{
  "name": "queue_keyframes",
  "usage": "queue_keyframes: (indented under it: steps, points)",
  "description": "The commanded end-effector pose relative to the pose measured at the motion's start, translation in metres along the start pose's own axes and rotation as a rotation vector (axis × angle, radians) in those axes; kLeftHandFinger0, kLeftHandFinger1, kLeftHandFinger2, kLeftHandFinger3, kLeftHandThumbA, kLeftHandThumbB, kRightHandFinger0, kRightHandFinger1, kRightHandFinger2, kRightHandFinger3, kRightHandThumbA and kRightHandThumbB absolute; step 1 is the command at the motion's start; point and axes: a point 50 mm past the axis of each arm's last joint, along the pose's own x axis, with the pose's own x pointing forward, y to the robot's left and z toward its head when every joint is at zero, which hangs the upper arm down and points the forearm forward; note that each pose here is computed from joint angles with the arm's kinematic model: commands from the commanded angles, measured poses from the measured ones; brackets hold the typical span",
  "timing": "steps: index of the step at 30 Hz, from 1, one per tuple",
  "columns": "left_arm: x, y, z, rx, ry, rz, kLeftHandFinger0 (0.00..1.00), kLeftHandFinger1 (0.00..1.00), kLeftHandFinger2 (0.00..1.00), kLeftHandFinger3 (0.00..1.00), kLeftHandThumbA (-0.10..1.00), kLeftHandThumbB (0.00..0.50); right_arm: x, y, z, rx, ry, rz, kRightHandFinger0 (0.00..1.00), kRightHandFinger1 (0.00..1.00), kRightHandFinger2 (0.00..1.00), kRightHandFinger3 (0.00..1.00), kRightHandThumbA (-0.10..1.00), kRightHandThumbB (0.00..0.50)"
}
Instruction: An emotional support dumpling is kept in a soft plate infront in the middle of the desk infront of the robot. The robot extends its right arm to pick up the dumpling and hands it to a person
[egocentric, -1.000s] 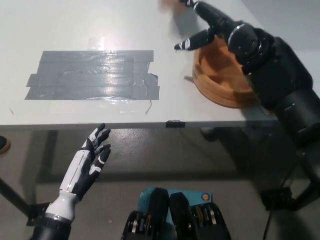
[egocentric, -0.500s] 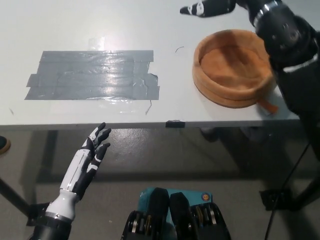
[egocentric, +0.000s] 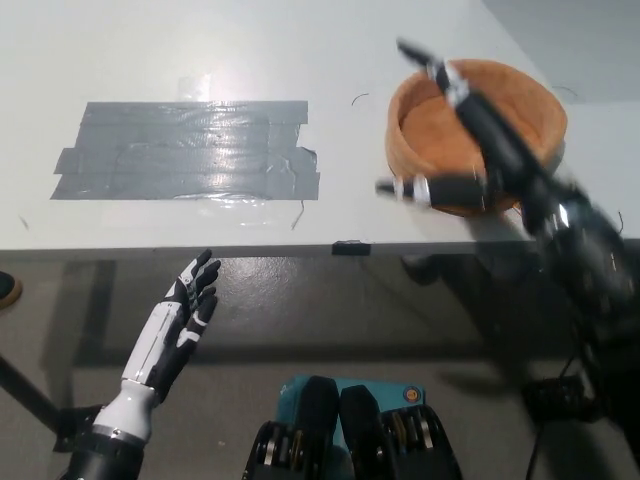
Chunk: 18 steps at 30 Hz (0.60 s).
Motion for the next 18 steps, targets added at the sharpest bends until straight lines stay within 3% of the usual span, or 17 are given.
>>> queue_keyframes:
  steps: [1, 6, 12, 18]
  points:
    - [0.019, 0.012, 0.02, 0.02, -0.103, 0.017, 1.0, 1.0, 1.0, 1.0, 0.91, 0.382, -0.075, -0.003, 0.044, 0.156, -0.22, -0.096, 1.0, 1.0, 1.0, 1.0, 1.0, 0.363]
    - [0.009, 0.008, 0.015, -0.006, -0.086, 0.016, 1.0, 1.0, 1.0, 1.0, 0.89, 0.364, -0.094, 0.025, -0.001, 0.22, -0.093, -0.104, 1.0, 1.0, 1.0, 1.0, 1.0, 0.362]
    - [-0.001, 0.004, 0.009, -0.018, -0.066, 0.006, 1.0, 1.0, 1.0, 1.0, 0.88, 0.358, -0.107, 0.049, -0.056, 0.285, 0.066, -0.103, 1.0, 1.0, 1.0, 1.0, 1.0, 0.315]
    - [-0.006, 0.002, 0.007, -0.027, -0.054, 0.007, 1.0, 1.0, 1.0, 1.0, 0.85, 0.374, -0.111, 0.064, -0.085, 0.295, 0.17, -0.073, 1.0, 1.0, 1.0, 1.0, 1.0, 0.343]
